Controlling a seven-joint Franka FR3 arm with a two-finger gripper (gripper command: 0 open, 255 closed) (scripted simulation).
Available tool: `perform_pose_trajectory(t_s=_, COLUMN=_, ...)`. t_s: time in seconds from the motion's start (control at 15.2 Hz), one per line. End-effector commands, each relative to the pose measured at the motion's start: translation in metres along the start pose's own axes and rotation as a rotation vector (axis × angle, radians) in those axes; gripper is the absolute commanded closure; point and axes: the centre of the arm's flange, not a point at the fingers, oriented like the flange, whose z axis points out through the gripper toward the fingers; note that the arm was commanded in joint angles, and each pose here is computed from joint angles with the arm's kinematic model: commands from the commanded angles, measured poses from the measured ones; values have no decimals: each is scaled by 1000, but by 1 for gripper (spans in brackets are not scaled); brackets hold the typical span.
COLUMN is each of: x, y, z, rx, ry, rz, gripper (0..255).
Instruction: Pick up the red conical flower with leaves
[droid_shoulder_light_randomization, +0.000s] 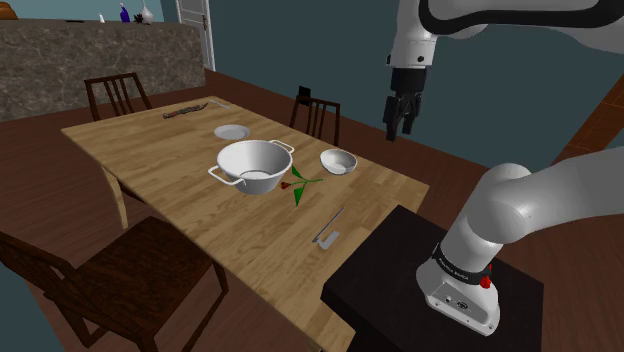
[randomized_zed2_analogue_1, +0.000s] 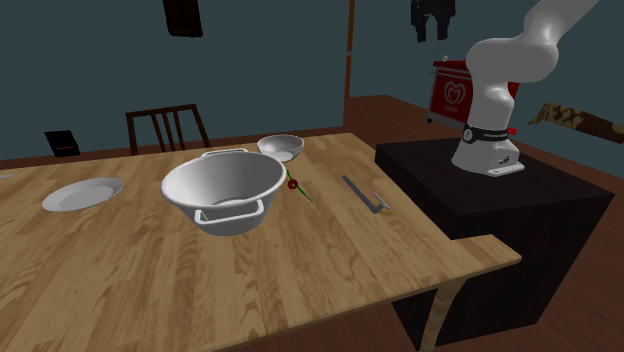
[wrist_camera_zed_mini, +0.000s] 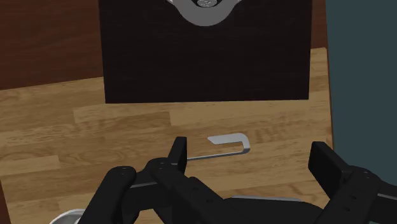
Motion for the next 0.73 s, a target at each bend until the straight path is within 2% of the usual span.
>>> perform_pose_trajectory(t_s=0.0, x=0, y=0, z=0, rx=0, ry=0, rz=0, gripper=0)
perform_pose_trajectory(t_s=0.66, x=41, y=83, z=85, rx=-18, ry=111, rz=-319, gripper=0)
